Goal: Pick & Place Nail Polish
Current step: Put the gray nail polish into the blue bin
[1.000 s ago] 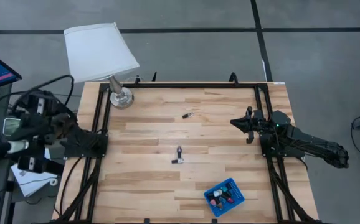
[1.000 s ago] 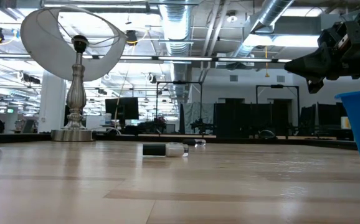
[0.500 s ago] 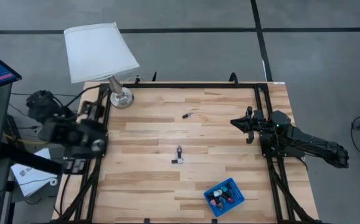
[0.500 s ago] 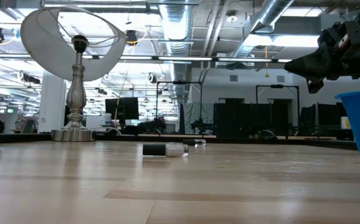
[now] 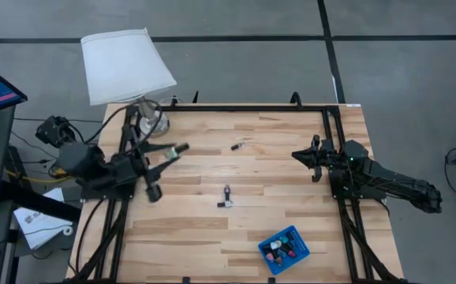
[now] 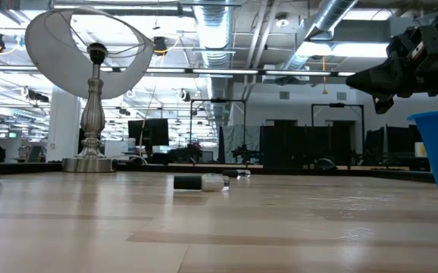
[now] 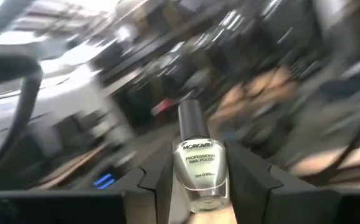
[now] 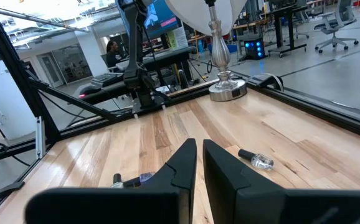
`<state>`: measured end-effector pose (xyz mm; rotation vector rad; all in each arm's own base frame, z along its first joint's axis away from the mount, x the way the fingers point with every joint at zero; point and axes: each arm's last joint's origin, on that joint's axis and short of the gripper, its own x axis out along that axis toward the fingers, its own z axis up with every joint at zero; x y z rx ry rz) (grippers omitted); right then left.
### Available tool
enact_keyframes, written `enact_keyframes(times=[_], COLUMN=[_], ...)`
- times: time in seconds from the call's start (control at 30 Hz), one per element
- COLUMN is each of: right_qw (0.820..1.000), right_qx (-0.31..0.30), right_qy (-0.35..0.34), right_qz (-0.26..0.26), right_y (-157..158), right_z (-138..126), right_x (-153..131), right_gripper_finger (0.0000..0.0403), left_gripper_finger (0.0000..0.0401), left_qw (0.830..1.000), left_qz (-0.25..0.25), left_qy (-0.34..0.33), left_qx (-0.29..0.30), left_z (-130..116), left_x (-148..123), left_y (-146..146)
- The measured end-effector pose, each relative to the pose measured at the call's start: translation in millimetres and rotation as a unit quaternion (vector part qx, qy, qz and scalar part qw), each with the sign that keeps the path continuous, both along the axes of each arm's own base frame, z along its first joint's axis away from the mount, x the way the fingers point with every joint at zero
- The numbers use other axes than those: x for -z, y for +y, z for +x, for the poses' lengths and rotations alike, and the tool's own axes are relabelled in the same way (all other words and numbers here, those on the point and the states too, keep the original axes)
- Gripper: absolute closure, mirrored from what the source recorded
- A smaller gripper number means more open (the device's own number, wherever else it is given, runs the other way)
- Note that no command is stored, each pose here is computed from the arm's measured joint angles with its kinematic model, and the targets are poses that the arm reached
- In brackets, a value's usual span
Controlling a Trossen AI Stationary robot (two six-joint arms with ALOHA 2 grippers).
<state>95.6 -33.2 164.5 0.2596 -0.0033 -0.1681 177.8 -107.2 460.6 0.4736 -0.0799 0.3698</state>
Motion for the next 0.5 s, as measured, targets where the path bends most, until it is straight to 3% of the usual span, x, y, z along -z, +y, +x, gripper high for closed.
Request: enact_keyframes(times=[0.1,0.23,0.5], right_qw=[1.000,1.000,1.000], right_qx=[0.000,0.000,0.000], right_qy=[0.000,0.000,0.000], right_qz=[0.000,0.000,0.000], right_y=[0,0,0], right_z=[0,0,0], right_x=[0,0,0], right_gripper_finger=[0.0381,0.0381,0.0381], left_gripper_finger=[0.0292,0.0292,0.0292], left_qw=[0.992,0.953,0.912], left_qz=[0.049,0.130,0.208], left_qy=[0.054,0.148,0.206], left_qx=[-0.099,-0.231,-0.288], left_z=[4,12,33], left_x=[5,12,14], left_y=[1,7,41])
